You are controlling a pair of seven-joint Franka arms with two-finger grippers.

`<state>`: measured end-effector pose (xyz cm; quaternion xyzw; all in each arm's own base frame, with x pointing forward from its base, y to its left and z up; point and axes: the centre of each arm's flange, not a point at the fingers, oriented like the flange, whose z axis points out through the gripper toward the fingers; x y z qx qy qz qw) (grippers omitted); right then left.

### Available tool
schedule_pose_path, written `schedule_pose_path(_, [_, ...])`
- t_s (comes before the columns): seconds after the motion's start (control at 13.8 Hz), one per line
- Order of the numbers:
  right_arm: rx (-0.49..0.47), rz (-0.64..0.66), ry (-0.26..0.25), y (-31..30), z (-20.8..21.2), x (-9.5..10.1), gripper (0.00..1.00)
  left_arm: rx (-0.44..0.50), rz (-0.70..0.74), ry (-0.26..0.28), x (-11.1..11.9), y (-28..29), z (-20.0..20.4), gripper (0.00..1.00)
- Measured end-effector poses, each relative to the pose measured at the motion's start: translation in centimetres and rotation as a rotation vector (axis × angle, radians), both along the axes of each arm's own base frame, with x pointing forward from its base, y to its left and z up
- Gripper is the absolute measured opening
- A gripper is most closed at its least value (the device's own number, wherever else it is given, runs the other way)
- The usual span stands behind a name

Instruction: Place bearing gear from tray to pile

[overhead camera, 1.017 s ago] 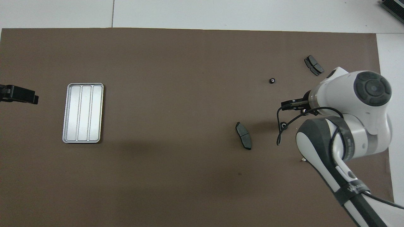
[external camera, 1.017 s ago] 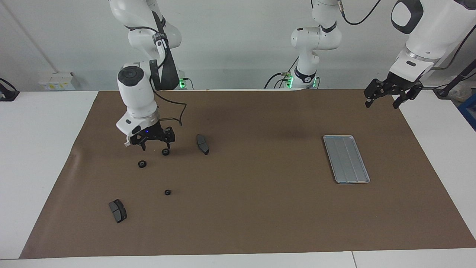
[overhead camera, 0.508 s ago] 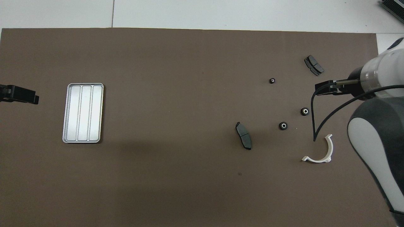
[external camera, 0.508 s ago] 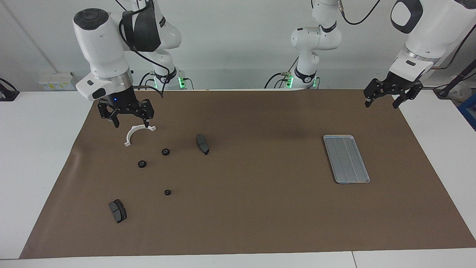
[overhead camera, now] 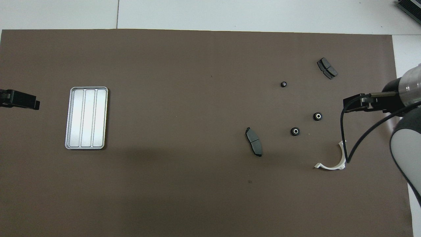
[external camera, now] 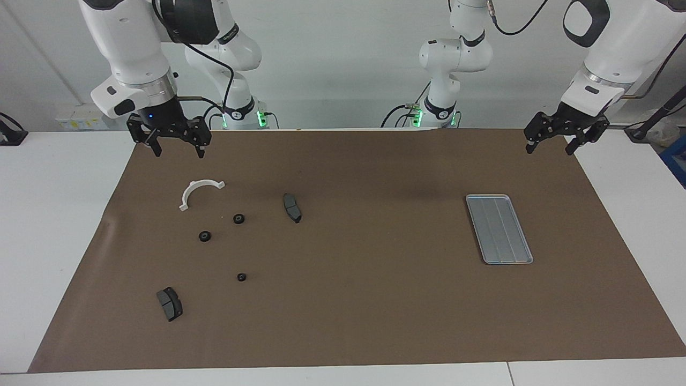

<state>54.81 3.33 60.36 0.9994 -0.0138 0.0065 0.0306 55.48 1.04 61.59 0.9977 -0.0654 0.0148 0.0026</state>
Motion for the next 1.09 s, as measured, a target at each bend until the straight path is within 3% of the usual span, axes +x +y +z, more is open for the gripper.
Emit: schedule_pose_path(1.09, [0.035,0.004,0.023,0.8,-0.9,-0.4,1.00,0.000,0.034,0.000,-0.1,1.7,0.0,1.00])
